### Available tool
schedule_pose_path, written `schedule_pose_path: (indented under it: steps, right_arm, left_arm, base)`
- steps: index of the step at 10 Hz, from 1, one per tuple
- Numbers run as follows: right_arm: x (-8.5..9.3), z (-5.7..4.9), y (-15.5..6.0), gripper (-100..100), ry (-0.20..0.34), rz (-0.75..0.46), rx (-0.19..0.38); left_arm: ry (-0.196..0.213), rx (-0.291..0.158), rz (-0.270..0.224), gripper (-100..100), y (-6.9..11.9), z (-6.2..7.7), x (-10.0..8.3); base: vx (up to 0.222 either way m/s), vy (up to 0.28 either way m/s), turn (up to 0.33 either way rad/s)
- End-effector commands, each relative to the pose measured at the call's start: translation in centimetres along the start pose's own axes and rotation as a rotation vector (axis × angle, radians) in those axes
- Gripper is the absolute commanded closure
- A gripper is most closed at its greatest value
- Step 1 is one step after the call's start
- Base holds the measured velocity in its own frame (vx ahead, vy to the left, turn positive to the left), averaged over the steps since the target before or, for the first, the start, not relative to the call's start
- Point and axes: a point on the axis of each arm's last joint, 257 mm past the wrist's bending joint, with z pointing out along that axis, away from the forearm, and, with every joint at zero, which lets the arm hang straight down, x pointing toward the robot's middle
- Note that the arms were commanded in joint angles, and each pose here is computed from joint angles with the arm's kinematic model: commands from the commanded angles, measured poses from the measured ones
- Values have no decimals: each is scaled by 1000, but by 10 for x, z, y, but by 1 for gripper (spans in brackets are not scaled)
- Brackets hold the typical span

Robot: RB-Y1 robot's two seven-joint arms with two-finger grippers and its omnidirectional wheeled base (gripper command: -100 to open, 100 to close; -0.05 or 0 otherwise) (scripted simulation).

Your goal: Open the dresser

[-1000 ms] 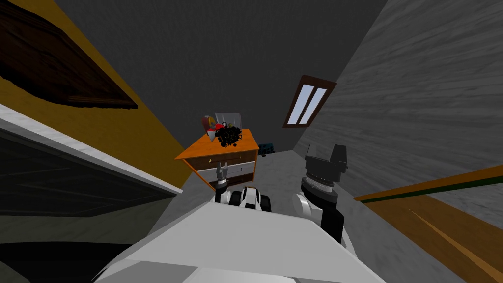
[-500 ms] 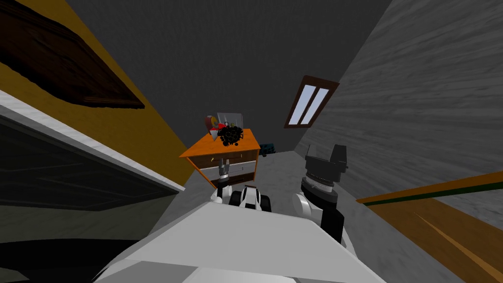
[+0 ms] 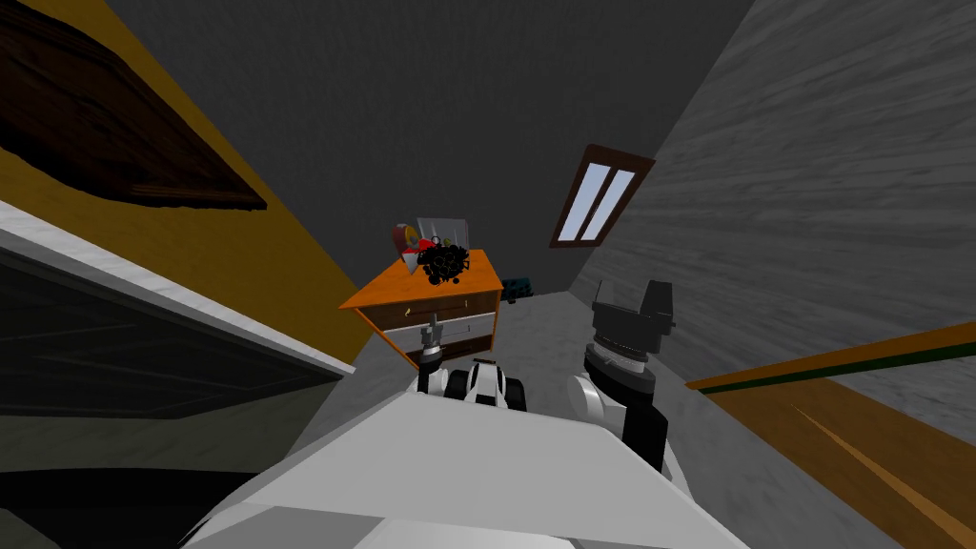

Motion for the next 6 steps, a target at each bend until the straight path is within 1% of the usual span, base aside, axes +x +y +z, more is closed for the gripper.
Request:
schedule_pose_path:
  steps: [1, 2, 6]
  right_arm:
    - [0, 0, 0, 0, 0, 0, 0]
    - [0, 0, 0, 0, 0, 0, 0]
    - [0, 0, 0, 0, 0, 0, 0]
  left_arm:
    - [-2, 6, 1, 100, -5, -7, -2]
    - [21, 10, 29, -100, -10, -4, -12]
    - [79, 11, 100, -100, -18, 7, -37]
  base:
    - [10, -4, -6]
    - [3, -6, -1]
    - [9, -12, -2]
